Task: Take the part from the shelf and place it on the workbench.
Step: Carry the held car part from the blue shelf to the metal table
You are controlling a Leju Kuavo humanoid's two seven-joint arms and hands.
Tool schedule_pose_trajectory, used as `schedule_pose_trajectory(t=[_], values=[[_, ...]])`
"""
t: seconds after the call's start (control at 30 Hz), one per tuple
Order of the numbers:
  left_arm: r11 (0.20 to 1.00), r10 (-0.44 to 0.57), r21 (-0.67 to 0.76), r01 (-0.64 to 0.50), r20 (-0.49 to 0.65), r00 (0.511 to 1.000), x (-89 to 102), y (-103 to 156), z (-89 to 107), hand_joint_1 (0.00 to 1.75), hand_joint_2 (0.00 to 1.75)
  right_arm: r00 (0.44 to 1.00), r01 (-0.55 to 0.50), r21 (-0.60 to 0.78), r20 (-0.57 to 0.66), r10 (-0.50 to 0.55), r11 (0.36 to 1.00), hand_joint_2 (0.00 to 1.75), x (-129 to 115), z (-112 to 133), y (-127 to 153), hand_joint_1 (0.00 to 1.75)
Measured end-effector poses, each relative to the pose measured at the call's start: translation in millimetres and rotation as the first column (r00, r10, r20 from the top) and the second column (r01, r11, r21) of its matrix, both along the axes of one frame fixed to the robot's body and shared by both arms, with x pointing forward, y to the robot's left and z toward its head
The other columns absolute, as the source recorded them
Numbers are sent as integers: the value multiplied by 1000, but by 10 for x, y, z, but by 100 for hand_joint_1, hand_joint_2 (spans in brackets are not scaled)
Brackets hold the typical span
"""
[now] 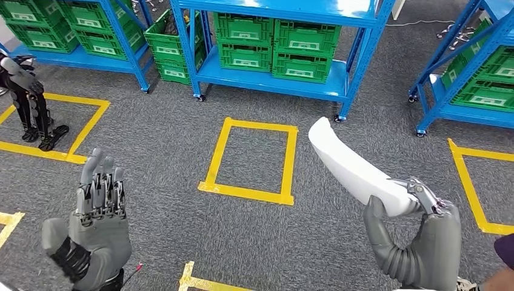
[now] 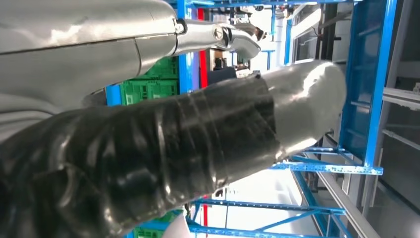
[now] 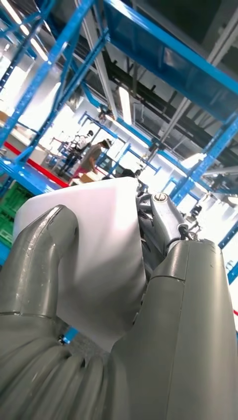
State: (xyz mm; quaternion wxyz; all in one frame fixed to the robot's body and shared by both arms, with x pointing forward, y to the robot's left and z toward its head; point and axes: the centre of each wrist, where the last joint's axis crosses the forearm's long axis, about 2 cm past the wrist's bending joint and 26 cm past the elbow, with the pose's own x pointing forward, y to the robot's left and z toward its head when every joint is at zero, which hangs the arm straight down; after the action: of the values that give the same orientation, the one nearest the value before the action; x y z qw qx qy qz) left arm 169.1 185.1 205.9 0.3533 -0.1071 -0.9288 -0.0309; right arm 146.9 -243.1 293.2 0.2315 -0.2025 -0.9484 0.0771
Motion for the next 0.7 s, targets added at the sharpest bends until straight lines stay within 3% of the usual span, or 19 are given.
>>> schedule_pose_trajectory(t=[0.37,0.7], values=[[999,37,24,-37,-20,999,-19,27,37,0,0,997,-78,1,-19,78,997,175,66,-61,9,175],[999,35,29,-35,-11,999,-27,42,66,0,0,996,-87,-14,-33,86,996,175,90,-104,21,175]])
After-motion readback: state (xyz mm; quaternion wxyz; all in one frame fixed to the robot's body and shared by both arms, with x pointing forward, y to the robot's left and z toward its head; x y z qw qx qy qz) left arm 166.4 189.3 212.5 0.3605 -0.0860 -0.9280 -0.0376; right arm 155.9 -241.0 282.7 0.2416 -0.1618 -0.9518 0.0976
